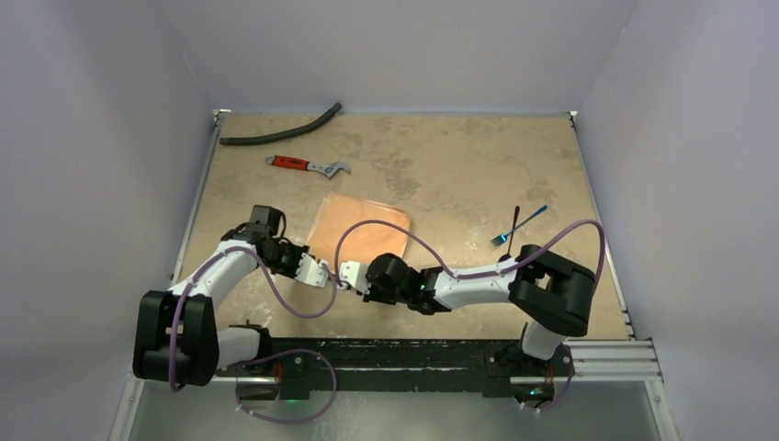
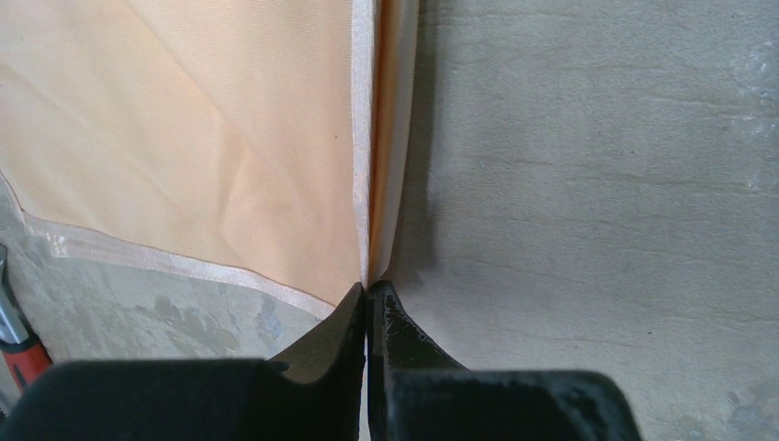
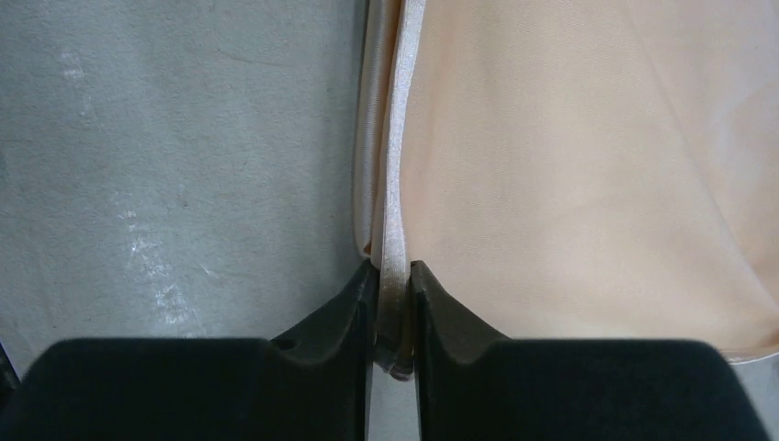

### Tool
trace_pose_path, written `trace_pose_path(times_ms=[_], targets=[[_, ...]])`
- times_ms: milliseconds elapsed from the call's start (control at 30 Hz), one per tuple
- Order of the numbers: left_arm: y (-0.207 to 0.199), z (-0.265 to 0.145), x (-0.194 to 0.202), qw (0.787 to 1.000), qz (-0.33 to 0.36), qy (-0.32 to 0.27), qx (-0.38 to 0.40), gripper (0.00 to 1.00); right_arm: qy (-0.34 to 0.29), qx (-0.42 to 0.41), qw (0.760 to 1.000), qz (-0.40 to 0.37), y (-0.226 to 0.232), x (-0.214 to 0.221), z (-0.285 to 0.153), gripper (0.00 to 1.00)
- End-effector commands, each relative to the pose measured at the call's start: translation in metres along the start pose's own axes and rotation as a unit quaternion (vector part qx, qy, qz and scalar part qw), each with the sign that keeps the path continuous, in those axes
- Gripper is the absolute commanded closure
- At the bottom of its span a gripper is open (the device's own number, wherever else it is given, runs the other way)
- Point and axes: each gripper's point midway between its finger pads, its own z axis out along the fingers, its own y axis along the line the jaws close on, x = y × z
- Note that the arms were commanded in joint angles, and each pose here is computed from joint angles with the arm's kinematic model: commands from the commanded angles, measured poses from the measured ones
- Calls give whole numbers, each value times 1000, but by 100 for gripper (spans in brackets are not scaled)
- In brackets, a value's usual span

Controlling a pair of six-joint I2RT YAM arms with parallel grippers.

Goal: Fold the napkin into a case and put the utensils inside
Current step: Pick up the upper triangle-folded napkin from the center of the board.

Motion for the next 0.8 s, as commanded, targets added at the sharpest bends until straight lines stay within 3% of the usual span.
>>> trace_pose_path(times_ms=[0,267,533,767], targets=[[22,-10,-7,999,-6,-11,-31,99,45,-7,999,6,4,17,-1,83],[13,-13,-13,1000,-1,-18,-22,82,8,10,1000,18,-4,-1,-9,100],[-5,-11,-15,999,41,-15,-21,63,0,12,1000,22,-9,-7,-10,100],[-11,-4,-7,997,71,1,-17,61,-15,8,999,41,-20,-13,-12,100]])
